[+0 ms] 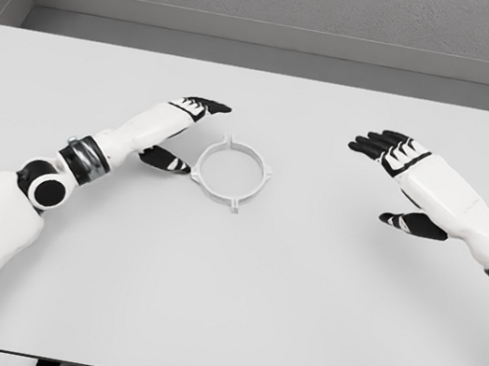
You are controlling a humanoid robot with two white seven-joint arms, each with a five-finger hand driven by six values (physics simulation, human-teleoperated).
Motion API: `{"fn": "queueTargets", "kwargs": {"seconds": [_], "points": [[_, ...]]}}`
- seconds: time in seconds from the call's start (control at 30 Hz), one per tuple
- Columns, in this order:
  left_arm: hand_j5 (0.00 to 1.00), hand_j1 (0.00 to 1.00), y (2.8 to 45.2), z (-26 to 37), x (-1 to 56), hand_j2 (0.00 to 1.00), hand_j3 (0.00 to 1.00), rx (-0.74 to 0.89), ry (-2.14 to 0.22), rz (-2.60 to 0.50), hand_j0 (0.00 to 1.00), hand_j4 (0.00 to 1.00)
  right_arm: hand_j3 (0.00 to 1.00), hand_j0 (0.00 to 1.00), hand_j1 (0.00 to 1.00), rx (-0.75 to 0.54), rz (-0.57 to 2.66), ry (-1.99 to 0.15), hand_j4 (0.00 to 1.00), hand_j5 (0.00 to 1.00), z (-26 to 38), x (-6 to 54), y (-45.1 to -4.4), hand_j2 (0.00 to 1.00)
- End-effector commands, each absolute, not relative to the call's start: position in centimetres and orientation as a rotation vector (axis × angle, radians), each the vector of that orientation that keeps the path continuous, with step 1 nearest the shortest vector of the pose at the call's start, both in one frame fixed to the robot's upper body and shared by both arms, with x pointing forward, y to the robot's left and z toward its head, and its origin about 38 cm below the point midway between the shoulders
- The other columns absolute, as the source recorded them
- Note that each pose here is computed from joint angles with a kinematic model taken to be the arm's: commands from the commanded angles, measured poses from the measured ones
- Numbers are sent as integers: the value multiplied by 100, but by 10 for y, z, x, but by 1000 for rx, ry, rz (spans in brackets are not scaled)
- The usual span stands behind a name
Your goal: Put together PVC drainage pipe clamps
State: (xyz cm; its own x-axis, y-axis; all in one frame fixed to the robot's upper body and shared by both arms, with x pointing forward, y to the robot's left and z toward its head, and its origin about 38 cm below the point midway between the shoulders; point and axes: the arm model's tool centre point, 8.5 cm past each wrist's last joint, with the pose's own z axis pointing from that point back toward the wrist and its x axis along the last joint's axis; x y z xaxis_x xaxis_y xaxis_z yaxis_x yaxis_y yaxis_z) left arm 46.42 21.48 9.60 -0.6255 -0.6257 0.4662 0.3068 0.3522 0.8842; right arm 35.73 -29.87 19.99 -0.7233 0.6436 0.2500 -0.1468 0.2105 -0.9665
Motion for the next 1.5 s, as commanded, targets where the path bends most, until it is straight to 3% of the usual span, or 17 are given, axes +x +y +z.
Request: {"fn": "queueTargets", "kwargs": {"seconds": [0.0,1.23,1.37,1.47], "points": [[100,100,218,97,465,100,100,285,-1778,-1392,100,100,100,100,100,-457,1572,-1852,100,100,201,357,-299,100],[100,100,209,98,464,100,100,268,-1794,-1393,100,100,100,100,100,-457,1572,-1852,100,100,201,357,-299,100],[100,100,217,105,468,100,100,292,-1796,-1390,100,100,100,100,100,-457,1572,-1852,100,100,201,357,-299,100],[100,100,276,120,470,100,100,377,-1752,-1375,100,100,100,100,100,-456,1572,-1851,100,100,200,357,-299,100]]}}
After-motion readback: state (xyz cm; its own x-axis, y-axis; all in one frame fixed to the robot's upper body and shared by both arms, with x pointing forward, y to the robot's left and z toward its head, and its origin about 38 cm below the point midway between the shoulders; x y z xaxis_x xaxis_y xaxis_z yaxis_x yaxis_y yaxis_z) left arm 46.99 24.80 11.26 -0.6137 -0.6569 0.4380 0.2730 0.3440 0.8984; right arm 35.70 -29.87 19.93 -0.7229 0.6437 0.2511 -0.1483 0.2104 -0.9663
